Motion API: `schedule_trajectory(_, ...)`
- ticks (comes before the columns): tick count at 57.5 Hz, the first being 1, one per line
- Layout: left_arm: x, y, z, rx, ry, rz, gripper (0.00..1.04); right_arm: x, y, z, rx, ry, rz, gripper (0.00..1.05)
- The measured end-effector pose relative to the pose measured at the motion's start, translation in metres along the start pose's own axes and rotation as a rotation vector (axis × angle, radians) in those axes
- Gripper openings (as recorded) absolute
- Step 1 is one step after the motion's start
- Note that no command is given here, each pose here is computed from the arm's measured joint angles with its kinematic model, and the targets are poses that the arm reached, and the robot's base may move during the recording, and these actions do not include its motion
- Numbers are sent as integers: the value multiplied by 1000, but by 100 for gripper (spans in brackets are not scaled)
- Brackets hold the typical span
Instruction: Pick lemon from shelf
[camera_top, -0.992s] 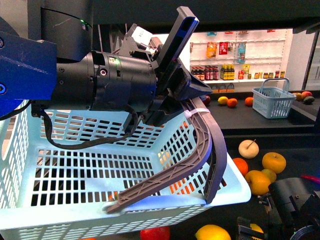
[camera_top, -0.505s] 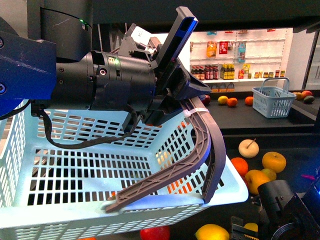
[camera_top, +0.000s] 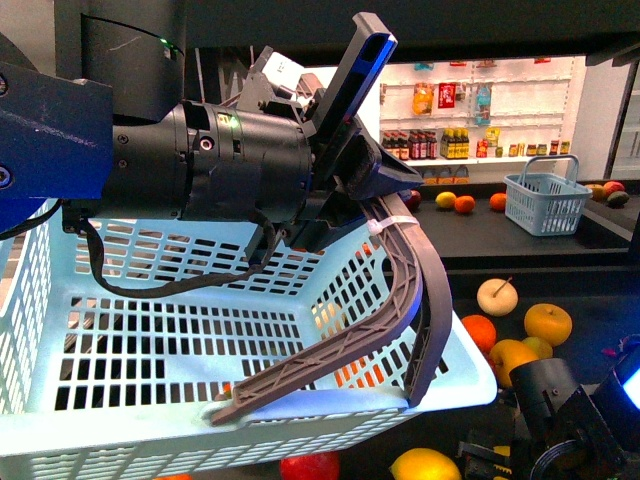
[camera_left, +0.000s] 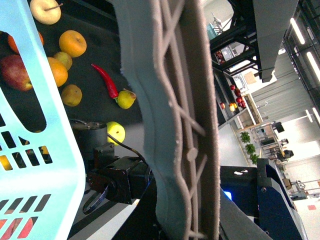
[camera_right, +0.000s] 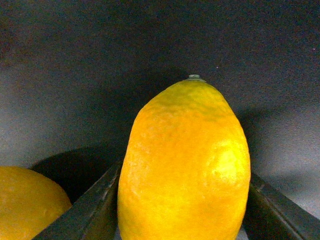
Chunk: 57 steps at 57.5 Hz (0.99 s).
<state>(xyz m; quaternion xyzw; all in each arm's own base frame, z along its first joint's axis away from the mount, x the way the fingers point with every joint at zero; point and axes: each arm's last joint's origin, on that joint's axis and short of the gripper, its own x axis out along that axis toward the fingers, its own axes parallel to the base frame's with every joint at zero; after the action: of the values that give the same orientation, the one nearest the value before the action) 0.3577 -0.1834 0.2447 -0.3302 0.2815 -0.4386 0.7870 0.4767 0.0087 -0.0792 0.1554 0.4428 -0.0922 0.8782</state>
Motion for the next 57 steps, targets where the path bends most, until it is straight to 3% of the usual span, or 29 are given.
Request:
schedule_trajectory(8, 0, 0, 0, 1, 0, 0, 10, 0, -3, 0, 17, -1, 8, 51)
schedule_trajectory(21, 0, 0, 0, 0, -1, 1, 10, -18, -16, 5, 16, -75, -55, 49)
schedule_trajectory(36, 0, 0, 0, 1, 0, 0, 10, -95, -32, 65, 33, -335, -11, 49)
schedule_trajectory(45, 0, 0, 0, 1, 0, 0, 10, -171, -27, 100, 143, -462, 193, 49)
schedule_trajectory(57, 0, 0, 0, 0, 0, 0, 10, -247, 1, 100, 225, -480, 562, 49)
